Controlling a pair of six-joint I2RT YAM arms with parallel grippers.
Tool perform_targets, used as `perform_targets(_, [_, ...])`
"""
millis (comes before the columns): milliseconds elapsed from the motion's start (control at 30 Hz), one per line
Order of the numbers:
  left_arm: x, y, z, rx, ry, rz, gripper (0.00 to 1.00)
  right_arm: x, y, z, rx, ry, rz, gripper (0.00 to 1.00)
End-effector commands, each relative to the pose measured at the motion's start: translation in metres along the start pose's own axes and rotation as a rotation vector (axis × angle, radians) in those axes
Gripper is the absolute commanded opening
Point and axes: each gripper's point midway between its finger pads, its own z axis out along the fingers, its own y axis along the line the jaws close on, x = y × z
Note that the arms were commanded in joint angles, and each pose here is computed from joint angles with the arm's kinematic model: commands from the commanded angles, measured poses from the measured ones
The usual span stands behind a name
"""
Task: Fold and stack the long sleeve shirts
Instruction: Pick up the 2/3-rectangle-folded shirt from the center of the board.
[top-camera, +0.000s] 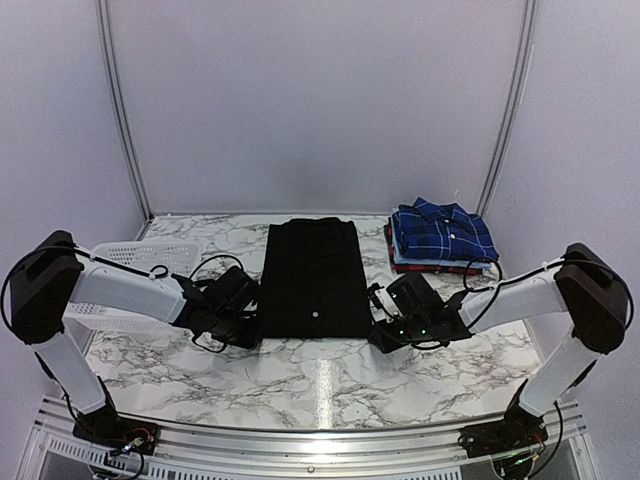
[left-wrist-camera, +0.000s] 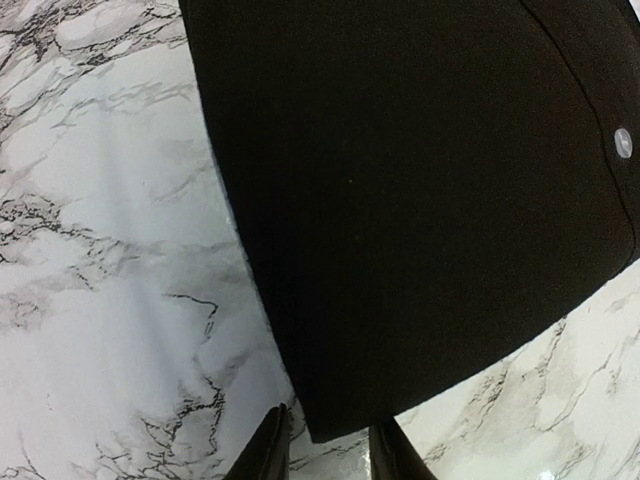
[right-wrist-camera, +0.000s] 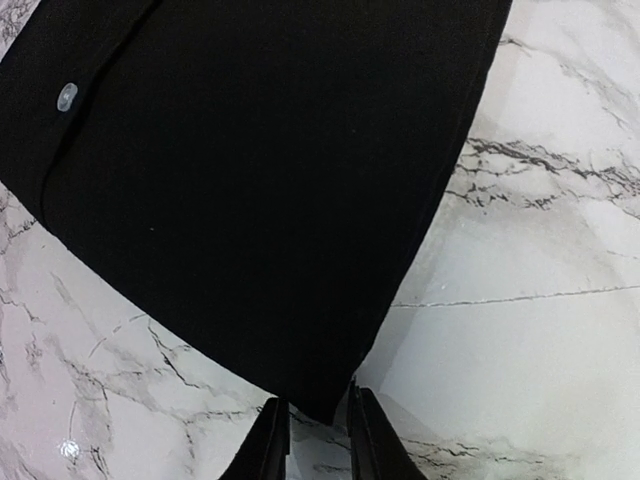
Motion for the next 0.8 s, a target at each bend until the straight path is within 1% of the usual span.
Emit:
perform_targets(0, [0.0,-0.002,0.007,-0.022,0.011,0.039,0.26,-0.011,0.003,0.002,0.007,-0.027,-0.024,0.2])
perform_targets(67, [-0.001,-0.002,0.007,-0.023,0.005,0.04,0.22,-0.012,0.003,0.002,0.008,-0.031,-0.028,0.15])
perform_targets(200, [-0.002,-0.004,0.005,-0.023,-0.003,0.042,0.11,-0.016,0.005,0.0,0.003,-0.037,-0.036,0.01])
perform_targets(300, [-0.002,-0.008,0.002,-0.016,-0.008,0.049,0.02,-0.016,0.006,-0.004,-0.004,-0.041,-0.04,0.0])
perform_targets(333, [-0.002,-0.009,0.001,-0.013,-0.014,0.05,0.0,-0.014,0.007,-0.005,-0.009,-0.039,-0.042,0.0])
perform_targets(433, [0.0,-0.012,-0.006,-0.002,-0.023,0.054,0.0,-0.01,0.006,-0.012,-0.013,-0.038,-0.042,0.0])
perform_targets(500, [0.005,-0.016,-0.011,0.014,-0.024,0.05,0.0,-0.002,0.011,-0.016,-0.046,-0.018,-0.042,0.0])
perform_targets(667, [0.025,-0.026,-0.029,0.032,-0.024,0.062,0.0,0.016,0.017,-0.035,-0.089,-0.002,-0.034,0.0])
perform_targets(767, [0.036,-0.034,-0.047,0.057,-0.036,0.047,0.0,0.025,0.029,-0.052,-0.124,-0.008,-0.036,0.0])
